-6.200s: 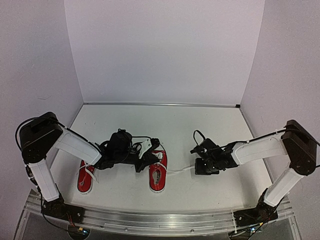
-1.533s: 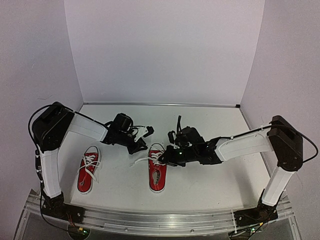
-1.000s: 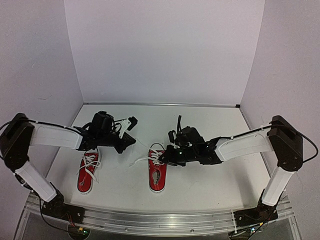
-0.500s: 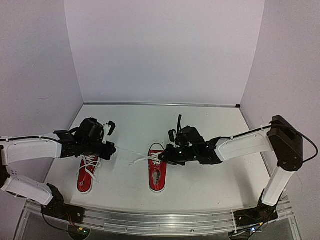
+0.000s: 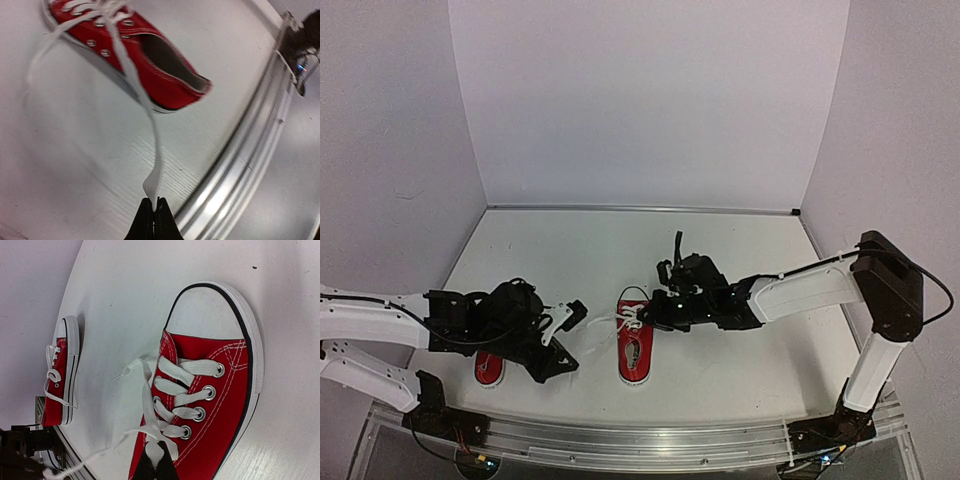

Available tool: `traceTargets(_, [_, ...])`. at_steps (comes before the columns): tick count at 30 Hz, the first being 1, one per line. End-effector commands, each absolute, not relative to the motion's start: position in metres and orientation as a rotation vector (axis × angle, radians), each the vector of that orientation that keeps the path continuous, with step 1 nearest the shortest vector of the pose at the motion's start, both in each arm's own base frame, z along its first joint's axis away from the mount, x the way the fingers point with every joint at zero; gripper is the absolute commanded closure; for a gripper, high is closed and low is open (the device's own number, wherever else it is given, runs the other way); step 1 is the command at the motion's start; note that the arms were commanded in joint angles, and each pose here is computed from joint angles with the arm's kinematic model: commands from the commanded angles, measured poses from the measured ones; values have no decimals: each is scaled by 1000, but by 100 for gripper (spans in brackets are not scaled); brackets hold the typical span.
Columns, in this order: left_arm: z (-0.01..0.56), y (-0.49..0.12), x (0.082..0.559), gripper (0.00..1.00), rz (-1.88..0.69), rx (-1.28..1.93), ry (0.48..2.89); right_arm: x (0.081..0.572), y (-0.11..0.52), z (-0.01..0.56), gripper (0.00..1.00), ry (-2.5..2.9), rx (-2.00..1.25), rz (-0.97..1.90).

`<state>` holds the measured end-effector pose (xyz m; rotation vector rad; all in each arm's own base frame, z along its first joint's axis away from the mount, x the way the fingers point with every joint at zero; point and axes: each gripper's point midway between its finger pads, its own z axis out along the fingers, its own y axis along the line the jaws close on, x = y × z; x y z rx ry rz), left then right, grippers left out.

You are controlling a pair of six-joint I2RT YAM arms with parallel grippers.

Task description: Tie the shoes

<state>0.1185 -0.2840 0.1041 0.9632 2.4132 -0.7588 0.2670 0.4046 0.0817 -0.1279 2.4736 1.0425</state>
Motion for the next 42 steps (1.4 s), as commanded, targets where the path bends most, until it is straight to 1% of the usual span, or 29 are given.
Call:
traceTargets(1, [138,-333,70,100,-1150,1288,2223,277,411,99,100,2409,-132,1059])
traceTargets(3, [143,-346,49,100,-1181,1403,2168,277,411,101,100,2402,-135,1061])
traceTargets(7, [143,-365,22,100,-1182,1600,2075,279,408,104,100,2395,-138,1060])
traceTargets(11, [119,-373,-8,100,-1142,1827,2080,281,404,109,100,2381,-135,1062])
traceTargets(14, [103,-378,-15,100,-1074,1903,2087,282,401,111,100,2376,-136,1059])
traceTargets(17, [110,-393,-5,100,-1030,1884,1999,282,402,110,100,2377,-147,1061])
traceTargets(21, [137,-419,27,100,-876,1834,1758,281,405,108,100,2379,-165,1075])
traceTargets(26, [161,-452,54,100,-754,1826,1565,280,409,111,100,2375,-174,1100])
traceTargets(30, [169,-474,72,100,-696,1838,1490,281,409,114,100,2368,-176,1113])
traceTargets(32, [171,-483,79,98,-666,1852,1457,280,408,115,100,2367,-178,1118])
traceTargets(38, [167,-503,93,97,-584,1919,1416,281,405,117,100,2361,-175,1127])
traceTargets(40, [165,-506,96,93,-566,1918,1418,281,405,117,100,2360,-175,1128])
traceTargets(41, [165,-507,97,87,-563,1913,1422,282,405,116,100,2360,-175,1129])
traceTargets(42, [165,-506,98,83,-559,1908,1426,282,404,116,100,2362,-175,1131])
